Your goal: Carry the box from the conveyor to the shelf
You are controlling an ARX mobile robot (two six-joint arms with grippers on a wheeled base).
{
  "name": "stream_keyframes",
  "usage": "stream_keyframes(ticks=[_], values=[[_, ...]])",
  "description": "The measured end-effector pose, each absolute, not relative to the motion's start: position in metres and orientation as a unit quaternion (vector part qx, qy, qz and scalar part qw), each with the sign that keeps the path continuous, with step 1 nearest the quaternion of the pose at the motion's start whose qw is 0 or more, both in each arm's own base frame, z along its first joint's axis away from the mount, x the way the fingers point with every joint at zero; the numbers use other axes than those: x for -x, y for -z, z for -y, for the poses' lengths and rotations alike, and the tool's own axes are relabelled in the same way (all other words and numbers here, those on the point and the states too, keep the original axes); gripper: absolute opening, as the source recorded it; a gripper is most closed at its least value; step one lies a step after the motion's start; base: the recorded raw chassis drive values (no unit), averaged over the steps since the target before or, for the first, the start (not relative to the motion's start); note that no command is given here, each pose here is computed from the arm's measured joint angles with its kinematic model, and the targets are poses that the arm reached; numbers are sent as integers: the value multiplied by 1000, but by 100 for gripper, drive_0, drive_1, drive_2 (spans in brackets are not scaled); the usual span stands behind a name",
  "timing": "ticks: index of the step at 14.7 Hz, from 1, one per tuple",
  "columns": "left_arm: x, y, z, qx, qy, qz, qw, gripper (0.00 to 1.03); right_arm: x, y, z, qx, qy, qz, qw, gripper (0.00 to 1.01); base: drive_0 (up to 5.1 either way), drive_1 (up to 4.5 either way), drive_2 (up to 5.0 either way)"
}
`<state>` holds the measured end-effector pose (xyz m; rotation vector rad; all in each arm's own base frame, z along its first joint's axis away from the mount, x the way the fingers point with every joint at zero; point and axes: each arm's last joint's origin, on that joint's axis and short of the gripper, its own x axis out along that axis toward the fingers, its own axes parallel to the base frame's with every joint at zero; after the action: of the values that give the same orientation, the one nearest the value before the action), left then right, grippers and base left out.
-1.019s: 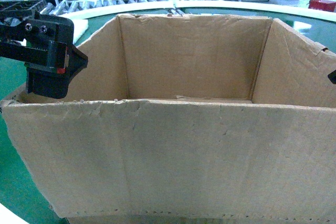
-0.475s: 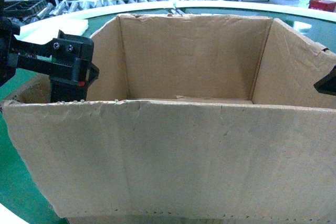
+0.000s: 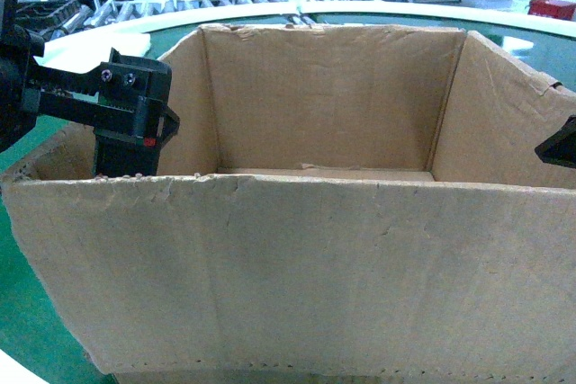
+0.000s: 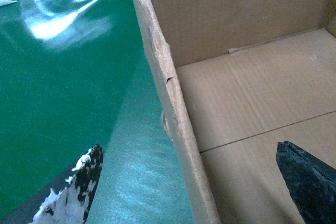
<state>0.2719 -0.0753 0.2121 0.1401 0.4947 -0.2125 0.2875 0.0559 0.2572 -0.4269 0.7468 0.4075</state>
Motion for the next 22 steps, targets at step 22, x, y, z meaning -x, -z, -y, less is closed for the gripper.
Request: stream_keyframes(ticks=[22], values=[[-271,-219,81,-68,113,-231,964,98,-289,-248,-51,158,-211,-354,897,98,0,0,0]])
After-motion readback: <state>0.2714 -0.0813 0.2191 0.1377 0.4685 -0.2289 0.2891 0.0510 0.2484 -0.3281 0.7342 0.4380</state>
